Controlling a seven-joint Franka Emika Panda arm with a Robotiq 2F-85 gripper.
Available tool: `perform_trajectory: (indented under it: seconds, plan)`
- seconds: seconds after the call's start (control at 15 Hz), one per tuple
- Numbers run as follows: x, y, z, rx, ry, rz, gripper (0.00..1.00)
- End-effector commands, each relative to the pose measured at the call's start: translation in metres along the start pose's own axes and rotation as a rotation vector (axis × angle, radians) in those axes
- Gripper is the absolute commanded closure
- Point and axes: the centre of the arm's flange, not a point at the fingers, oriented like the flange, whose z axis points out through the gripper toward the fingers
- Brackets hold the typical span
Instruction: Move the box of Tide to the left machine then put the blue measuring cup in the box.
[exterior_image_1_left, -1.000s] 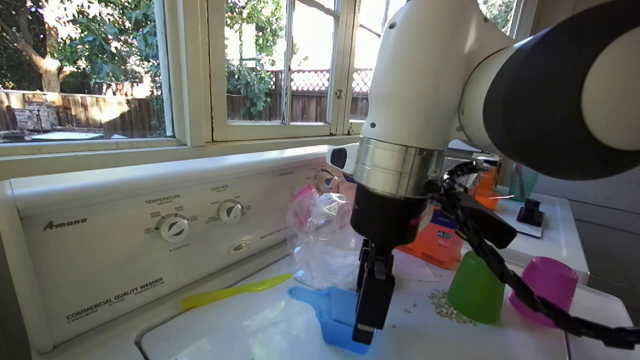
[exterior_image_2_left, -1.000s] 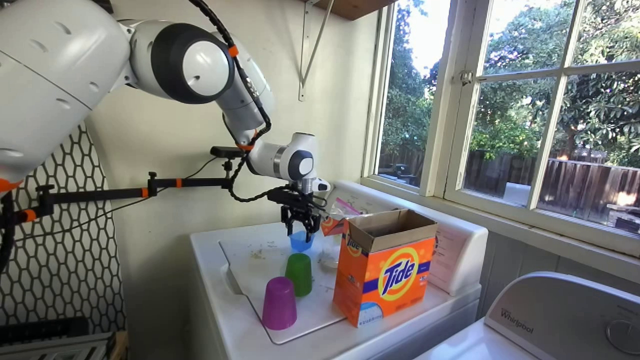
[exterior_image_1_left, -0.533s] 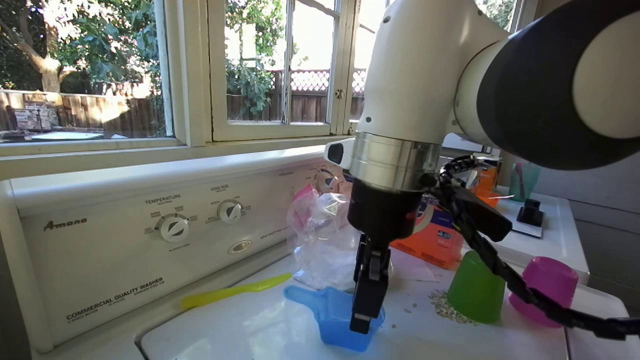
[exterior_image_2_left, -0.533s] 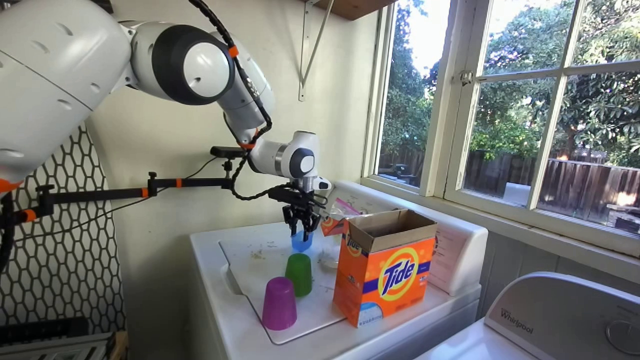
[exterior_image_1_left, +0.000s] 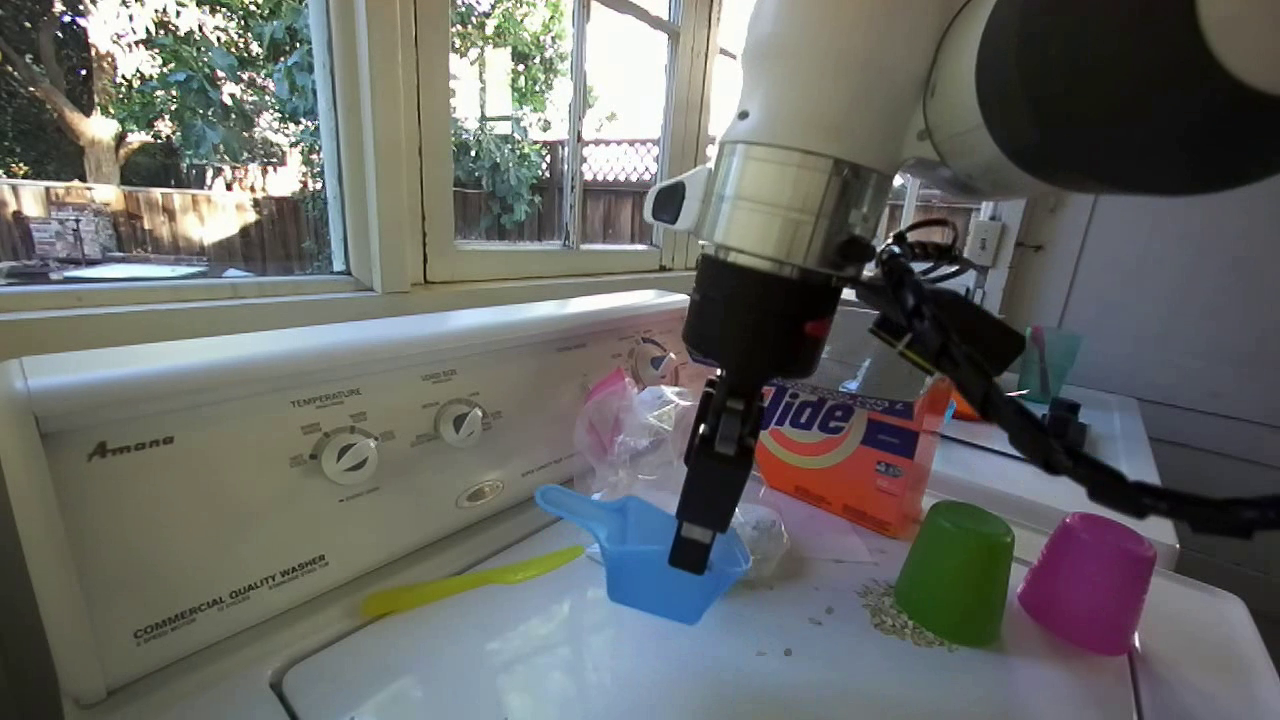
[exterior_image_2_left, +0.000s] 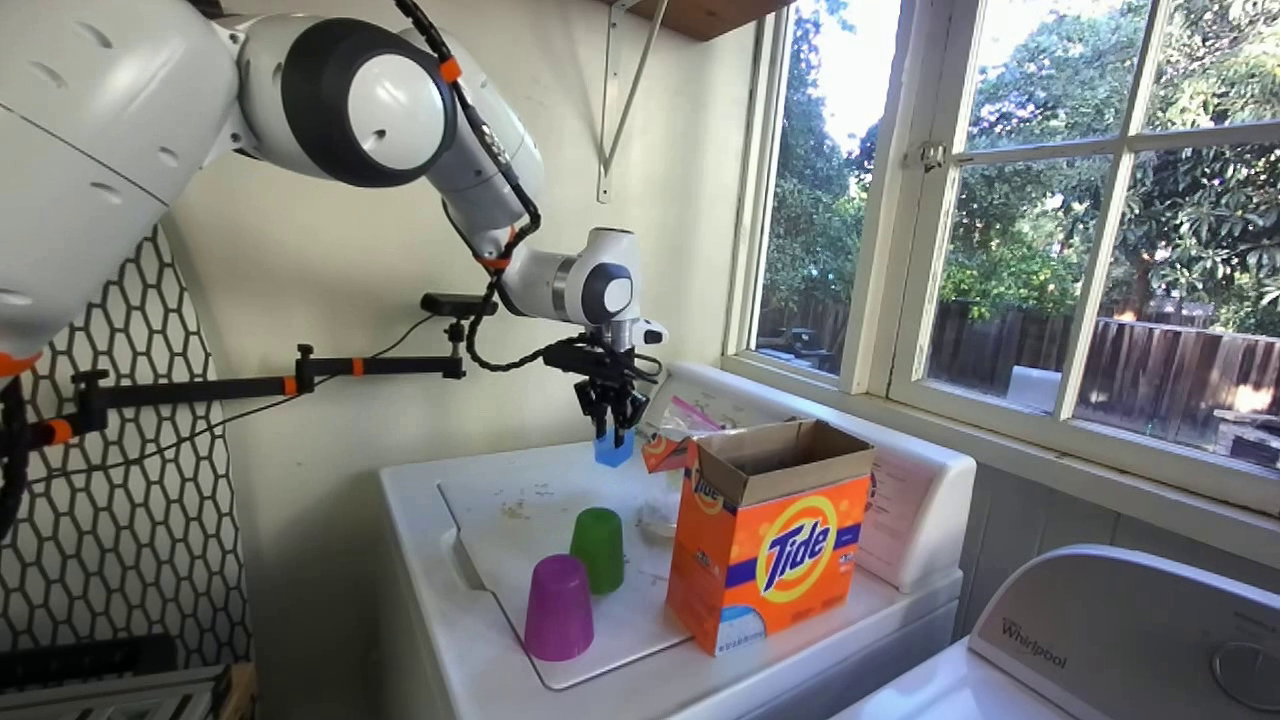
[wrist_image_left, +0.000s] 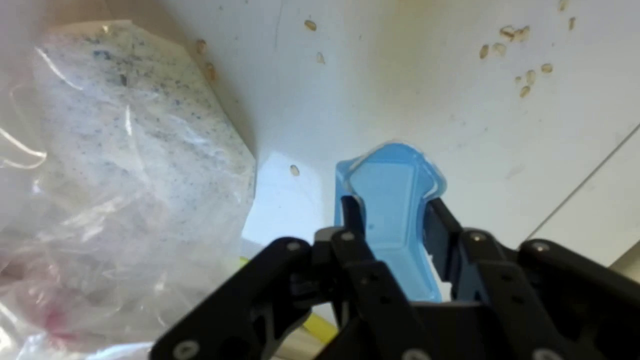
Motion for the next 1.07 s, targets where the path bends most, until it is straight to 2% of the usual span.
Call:
perform_trajectory:
  seconds: [0.0, 0.2, 0.33, 0.53, 0.6, 1.0]
  plan:
    - [-0.011, 0.008, -0.039, -0.011, 0.034, 0.050, 0.92]
    - [-0.011, 0.020, -0.061, -0.023, 0.066, 0.092, 0.92]
    - [-0.009, 0.026, -0.057, -0.017, 0.052, 0.098, 0.84]
    - [-0.011, 0.031, -0.027, 0.008, -0.013, 0.097, 0.84]
    - [-0.013, 0.032, -0.014, 0.021, -0.037, 0.093, 0.78]
    - [-0.024, 0.036, 0.047, 0.066, -0.136, 0.077, 0.74]
